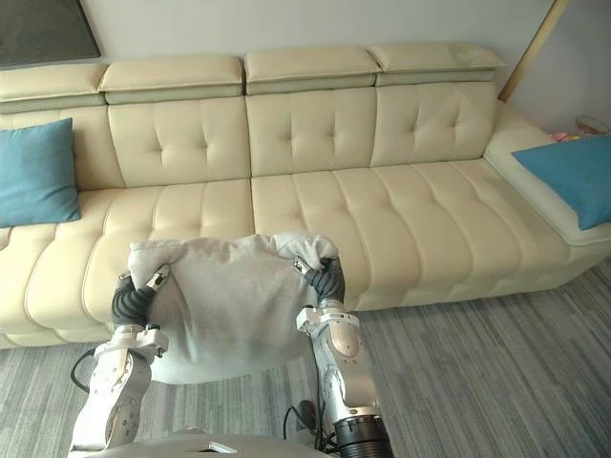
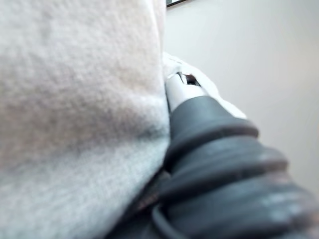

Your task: Pick up cushions and gather them together orderly.

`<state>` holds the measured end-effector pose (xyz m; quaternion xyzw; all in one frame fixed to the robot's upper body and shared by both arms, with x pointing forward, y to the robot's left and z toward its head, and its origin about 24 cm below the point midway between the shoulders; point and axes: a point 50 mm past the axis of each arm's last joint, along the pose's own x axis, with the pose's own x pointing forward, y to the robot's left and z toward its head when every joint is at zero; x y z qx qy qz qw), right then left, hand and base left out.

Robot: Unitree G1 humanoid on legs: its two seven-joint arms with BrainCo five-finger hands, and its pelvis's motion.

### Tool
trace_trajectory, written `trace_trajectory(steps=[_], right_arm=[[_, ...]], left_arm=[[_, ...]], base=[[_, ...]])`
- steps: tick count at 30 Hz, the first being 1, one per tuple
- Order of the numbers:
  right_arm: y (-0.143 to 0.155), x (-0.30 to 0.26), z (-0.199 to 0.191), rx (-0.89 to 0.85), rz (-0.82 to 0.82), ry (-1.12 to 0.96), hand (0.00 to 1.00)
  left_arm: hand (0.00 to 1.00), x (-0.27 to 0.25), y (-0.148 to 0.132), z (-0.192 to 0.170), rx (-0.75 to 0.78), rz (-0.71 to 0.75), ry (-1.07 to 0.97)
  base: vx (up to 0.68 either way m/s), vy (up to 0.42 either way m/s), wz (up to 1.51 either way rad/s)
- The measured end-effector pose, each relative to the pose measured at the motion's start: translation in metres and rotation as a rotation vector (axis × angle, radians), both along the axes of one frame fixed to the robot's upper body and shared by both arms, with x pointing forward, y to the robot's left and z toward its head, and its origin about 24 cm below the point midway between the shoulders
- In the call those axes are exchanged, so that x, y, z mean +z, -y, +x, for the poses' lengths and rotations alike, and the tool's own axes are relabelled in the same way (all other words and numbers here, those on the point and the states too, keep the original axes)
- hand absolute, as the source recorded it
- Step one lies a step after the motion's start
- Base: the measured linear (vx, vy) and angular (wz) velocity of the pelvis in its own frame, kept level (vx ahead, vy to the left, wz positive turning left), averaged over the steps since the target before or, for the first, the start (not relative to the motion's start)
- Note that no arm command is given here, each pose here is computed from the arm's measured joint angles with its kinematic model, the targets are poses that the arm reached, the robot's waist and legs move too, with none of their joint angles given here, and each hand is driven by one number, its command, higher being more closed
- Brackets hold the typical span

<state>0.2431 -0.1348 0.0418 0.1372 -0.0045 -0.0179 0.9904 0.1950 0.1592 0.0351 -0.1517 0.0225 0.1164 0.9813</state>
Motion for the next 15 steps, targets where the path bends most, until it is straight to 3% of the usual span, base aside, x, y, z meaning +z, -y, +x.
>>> trace_trajectory(steps=[8, 15], right_arm=[[0.013, -0.016, -0.013, -0.058, 0.012, -0.075, 1.0], [0.024, -0.021, -0.014, -0.108, -0.012, -0.097, 1.0]], left_arm=[[1.0, -0.01, 0.005, -0.012, -0.026, -0.01, -0.055], [1.0, -0.013, 0.016, 0.0, -0.075, -0.017, -0.058]], base=[[0.0, 0.0, -0.01], [0.05, -0.027, -0.08]])
